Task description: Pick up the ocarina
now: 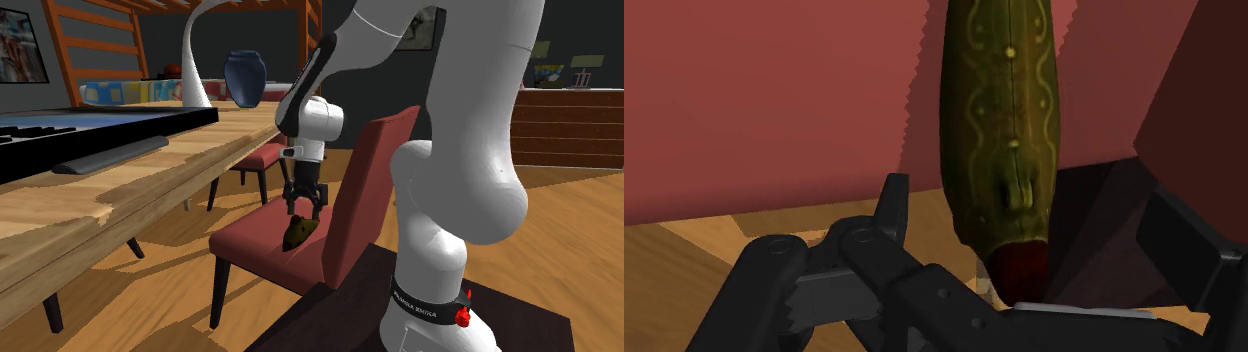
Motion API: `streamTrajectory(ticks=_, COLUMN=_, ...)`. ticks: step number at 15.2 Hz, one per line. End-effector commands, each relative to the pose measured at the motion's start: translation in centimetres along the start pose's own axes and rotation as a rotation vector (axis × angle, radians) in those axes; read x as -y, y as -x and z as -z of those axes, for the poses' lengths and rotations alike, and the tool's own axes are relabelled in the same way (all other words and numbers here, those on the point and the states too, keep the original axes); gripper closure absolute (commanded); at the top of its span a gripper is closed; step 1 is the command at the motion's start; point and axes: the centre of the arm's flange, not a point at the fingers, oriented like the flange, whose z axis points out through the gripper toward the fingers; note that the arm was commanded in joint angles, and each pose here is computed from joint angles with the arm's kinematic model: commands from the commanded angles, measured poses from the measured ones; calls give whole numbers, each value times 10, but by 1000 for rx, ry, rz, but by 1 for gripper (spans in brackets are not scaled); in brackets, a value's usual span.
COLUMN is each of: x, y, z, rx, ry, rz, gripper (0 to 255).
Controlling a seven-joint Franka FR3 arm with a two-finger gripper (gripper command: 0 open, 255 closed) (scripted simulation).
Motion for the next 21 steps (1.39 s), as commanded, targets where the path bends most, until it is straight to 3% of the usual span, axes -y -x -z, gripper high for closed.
streamTrajectory(ticks=1, x=-3, y=3, z=-10, rx=2, ry=3, rz=17, gripper=0)
streamTrajectory(ticks=7, x=-7, y=11, z=-33, rx=2, ry=3, rz=17, gripper=0)
streamTrajectory(ticks=8, x=-7, y=11, z=-33, rx=2, ry=3, rz=17, gripper=255)
streamTrajectory(ticks=17, x=-7, y=11, z=-33, rx=2, ry=3, rz=17, gripper=255)
streamTrajectory(ticks=21, x=-4, y=4, z=-13, rx=2, ry=3, rz=17, gripper=255)
